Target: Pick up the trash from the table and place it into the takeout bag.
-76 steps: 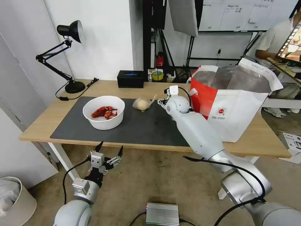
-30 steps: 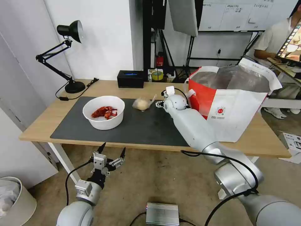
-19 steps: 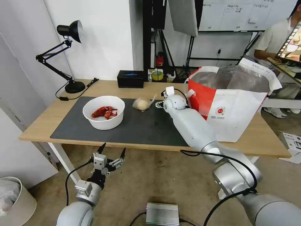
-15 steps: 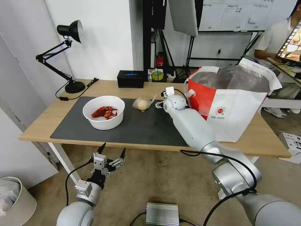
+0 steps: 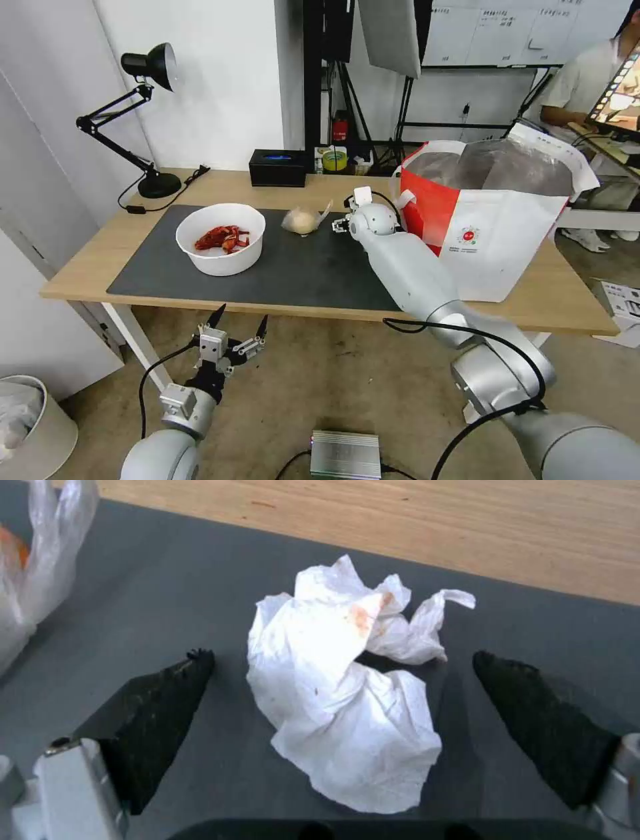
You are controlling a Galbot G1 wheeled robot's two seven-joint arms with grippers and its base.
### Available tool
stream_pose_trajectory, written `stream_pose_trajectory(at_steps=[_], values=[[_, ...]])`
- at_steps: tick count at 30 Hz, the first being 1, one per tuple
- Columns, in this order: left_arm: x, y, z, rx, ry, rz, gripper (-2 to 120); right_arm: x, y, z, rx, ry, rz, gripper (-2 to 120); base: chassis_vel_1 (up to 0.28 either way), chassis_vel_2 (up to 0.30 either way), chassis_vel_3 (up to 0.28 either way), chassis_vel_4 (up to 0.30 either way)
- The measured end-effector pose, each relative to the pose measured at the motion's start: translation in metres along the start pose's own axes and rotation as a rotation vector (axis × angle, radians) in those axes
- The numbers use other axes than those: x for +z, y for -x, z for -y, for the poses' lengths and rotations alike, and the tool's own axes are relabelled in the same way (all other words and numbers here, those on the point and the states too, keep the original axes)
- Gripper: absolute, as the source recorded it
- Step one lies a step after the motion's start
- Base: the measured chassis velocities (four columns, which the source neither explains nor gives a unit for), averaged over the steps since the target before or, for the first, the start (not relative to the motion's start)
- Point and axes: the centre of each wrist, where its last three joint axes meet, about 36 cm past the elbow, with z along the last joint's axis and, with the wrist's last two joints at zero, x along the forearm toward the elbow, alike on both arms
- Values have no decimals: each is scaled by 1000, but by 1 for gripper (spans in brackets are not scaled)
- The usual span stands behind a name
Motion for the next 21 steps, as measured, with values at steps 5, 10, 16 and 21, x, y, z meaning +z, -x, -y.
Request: stream_pose_trajectory(at_steps=[5,10,16,21], values=[[0,0,2,2,-2,1,100,3,1,1,-3,5,-5,89,0,0,0,0],[0,-1,3,4,-2,1,100,3,0,0,-6,6,-4,78,0,0,0,0],[0,-1,4,6,-2,1,100,3,0,0,-9,7,-5,61,0,0,0,0],[0,0,5,7,-2,1,100,5,1,0,-9,9,-7,46,0,0,0,0]])
